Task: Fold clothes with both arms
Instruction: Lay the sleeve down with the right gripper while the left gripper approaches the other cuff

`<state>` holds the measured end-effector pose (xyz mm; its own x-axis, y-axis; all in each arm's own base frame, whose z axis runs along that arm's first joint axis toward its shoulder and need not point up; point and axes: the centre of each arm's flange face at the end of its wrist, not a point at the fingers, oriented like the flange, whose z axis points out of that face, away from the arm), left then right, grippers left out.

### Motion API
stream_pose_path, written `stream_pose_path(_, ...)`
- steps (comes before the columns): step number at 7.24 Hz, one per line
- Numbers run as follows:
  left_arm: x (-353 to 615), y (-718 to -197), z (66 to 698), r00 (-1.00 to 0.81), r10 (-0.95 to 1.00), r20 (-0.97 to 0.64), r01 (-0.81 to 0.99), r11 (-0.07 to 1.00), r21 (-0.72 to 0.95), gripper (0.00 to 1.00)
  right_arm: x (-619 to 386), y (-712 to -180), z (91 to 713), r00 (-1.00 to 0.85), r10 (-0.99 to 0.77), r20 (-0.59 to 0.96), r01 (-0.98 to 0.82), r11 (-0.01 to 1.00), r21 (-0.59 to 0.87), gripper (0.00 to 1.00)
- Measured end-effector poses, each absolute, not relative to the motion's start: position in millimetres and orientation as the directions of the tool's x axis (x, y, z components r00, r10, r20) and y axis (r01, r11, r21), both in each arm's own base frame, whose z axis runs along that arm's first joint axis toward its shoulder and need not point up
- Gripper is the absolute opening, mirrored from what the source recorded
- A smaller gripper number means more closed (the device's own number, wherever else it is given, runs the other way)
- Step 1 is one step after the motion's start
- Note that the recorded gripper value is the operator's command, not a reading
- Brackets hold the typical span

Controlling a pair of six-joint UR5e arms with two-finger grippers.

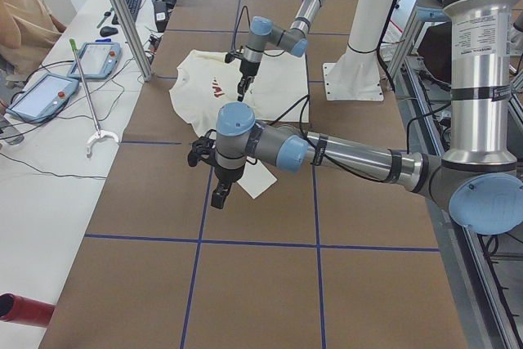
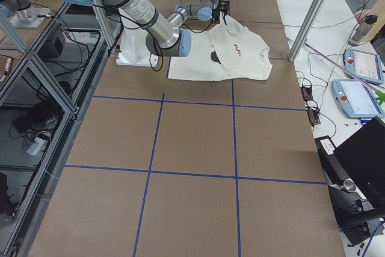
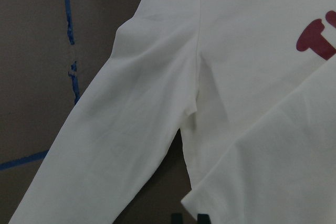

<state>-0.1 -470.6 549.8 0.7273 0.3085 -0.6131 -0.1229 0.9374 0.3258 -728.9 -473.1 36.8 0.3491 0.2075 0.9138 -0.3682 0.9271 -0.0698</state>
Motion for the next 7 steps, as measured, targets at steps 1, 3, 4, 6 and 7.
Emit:
stream_pose_path(1,29,-470,548,0.698,0.325,-0.638,-0.151,0.938,0.312,1.0,-734,-477,29,0.348,0.211,0.913,-0.386,0.92,-0.066,1.0)
stream_pose_path(3,92,-461,574,0.665,0.254,-0.702,-0.117,0.964,0.238,1.0,-701,-487,10,0.303,0.261,0.917,-0.389,0.912,-0.131,0.99)
stream_pose_path(4,109,-455,609,0.654,0.217,-0.725,-0.095,0.974,0.206,1.0,-661,-496,30,0.31,0.298,0.903,-0.366,0.914,-0.176,0.99)
stream_pose_path(6,158,-438,642,0.626,0.133,-0.768,-0.084,0.991,0.104,0.99,-559,-505,105,0.315,0.339,0.886,-0.346,0.911,-0.226,0.98)
stream_pose_path(7,180,-431,644,0.617,0.107,-0.779,-0.089,0.994,0.066,0.92,-505,-508,146,0.318,0.344,0.883,-0.331,0.913,-0.237,0.98)
